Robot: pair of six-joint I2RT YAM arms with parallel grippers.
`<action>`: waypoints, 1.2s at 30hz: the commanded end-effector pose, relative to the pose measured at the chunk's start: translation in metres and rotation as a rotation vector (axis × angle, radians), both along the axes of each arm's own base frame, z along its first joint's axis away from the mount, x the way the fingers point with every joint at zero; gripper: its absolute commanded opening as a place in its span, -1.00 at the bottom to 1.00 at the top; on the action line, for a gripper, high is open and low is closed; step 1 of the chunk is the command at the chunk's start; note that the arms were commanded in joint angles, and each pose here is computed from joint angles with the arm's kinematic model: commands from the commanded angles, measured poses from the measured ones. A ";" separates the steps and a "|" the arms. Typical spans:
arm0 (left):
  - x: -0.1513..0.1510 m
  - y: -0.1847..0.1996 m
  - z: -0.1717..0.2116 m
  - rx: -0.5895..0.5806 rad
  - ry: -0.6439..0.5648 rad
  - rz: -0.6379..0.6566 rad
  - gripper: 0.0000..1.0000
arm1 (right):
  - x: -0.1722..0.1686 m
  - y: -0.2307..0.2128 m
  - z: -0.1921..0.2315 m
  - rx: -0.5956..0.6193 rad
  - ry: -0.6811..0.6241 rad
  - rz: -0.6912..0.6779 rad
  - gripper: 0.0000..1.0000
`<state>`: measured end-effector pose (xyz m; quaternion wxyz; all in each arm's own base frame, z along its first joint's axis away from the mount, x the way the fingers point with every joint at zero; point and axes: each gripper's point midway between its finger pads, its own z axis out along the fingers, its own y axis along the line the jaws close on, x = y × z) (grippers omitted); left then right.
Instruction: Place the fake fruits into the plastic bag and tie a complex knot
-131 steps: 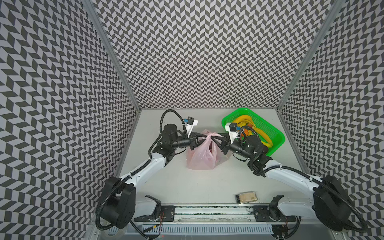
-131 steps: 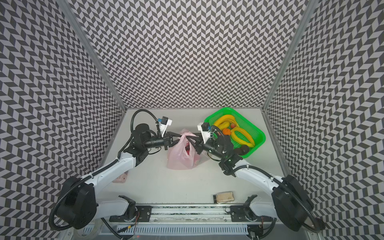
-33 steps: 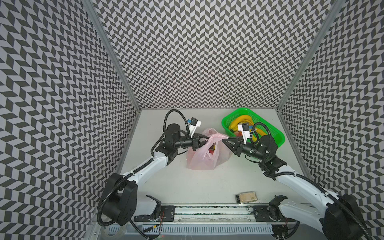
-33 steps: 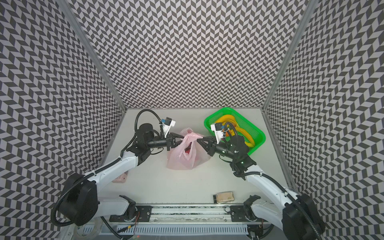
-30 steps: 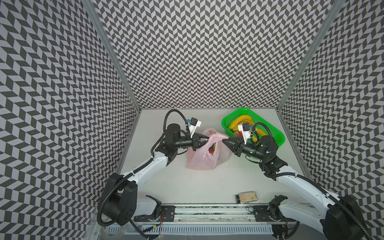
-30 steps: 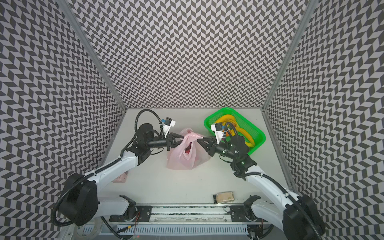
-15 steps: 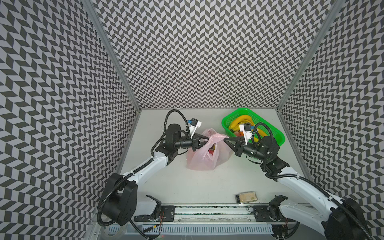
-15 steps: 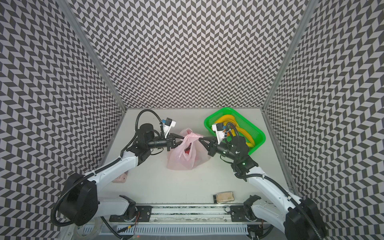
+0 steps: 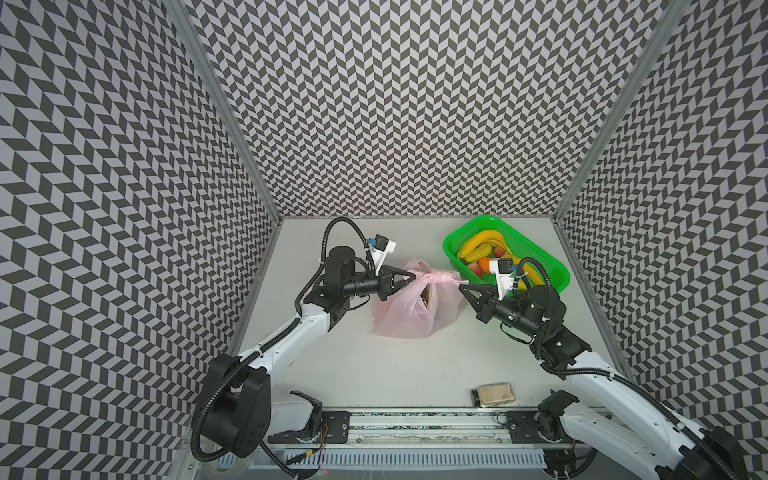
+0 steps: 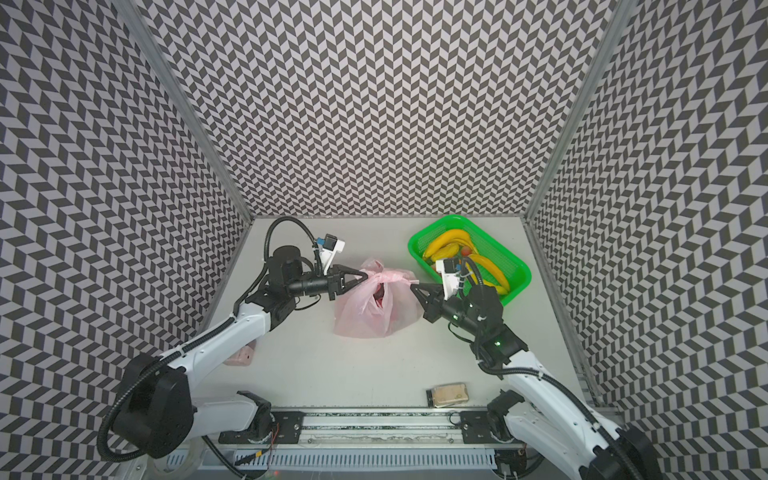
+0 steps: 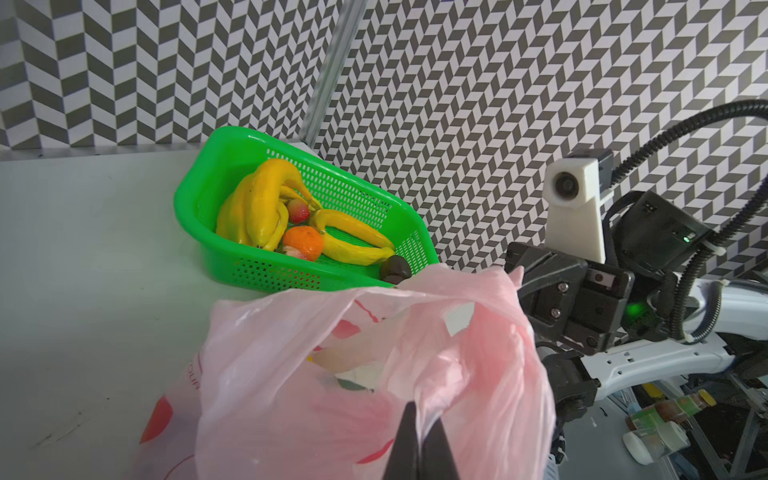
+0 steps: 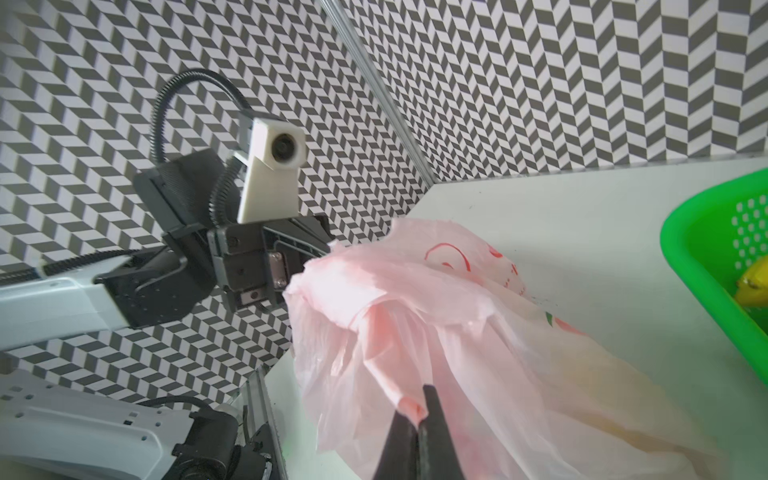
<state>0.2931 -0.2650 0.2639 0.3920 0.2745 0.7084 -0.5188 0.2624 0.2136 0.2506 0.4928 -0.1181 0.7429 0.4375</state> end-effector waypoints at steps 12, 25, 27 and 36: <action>-0.002 0.012 -0.013 0.055 -0.008 0.045 -1.00 | -0.023 0.003 0.011 0.033 -0.031 0.184 -0.76; -0.005 0.008 -0.008 0.039 -0.022 0.023 -1.00 | -0.033 0.009 0.020 0.206 0.104 0.399 0.57; -0.005 0.008 -0.008 0.040 -0.020 0.022 -1.00 | -0.031 0.012 0.016 0.209 0.132 0.417 0.55; -0.005 0.005 -0.008 0.040 -0.017 0.016 -1.00 | -0.024 0.024 0.014 0.246 0.163 0.430 0.36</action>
